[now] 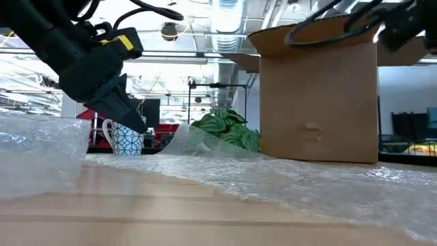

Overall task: Wrap mug
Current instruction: Wrap the yellow mug

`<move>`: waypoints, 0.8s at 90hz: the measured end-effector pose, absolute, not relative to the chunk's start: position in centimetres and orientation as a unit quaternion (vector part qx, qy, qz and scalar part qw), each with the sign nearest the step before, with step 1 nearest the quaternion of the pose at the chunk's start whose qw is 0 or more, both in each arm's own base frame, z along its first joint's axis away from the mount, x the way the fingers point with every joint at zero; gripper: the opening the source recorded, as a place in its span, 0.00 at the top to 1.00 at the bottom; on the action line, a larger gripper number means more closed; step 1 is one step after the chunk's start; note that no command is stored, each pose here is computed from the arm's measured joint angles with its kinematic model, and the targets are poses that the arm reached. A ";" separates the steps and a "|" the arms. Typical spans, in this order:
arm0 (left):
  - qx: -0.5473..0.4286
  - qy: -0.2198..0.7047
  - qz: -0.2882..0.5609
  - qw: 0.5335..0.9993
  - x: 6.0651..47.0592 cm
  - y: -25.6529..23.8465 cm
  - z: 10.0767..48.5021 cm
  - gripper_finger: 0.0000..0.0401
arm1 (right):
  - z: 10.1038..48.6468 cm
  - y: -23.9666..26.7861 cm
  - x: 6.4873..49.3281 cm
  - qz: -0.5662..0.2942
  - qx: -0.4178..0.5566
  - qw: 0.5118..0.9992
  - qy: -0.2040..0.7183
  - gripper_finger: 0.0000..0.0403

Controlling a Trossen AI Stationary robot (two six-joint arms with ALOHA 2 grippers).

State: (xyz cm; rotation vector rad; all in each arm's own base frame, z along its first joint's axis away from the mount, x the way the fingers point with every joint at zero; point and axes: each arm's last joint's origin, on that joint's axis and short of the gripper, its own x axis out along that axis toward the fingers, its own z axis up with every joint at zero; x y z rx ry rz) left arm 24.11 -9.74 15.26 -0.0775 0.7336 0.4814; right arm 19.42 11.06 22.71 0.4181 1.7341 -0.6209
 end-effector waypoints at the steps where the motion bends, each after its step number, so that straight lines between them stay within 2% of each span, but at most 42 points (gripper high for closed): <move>1: -0.038 0.355 0.233 0.905 24.1 -9.8 15.3 0.39 | 22.6 11.0 19.4 -0.266 0.180 0.586 0.744 0.38; 22: -0.040 0.350 0.230 0.907 24.2 -9.9 15.3 0.39 | 20.3 10.9 19.2 -0.254 0.199 0.585 0.744 0.54; 44: -0.042 0.341 0.224 0.912 24.4 -10.0 15.5 0.39 | 21.7 11.1 21.2 -0.211 0.235 0.628 0.711 0.95; 72: -0.043 0.347 0.217 0.911 24.4 -10.0 15.5 0.39 | 28.4 10.6 25.0 -0.177 0.241 0.739 0.604 0.99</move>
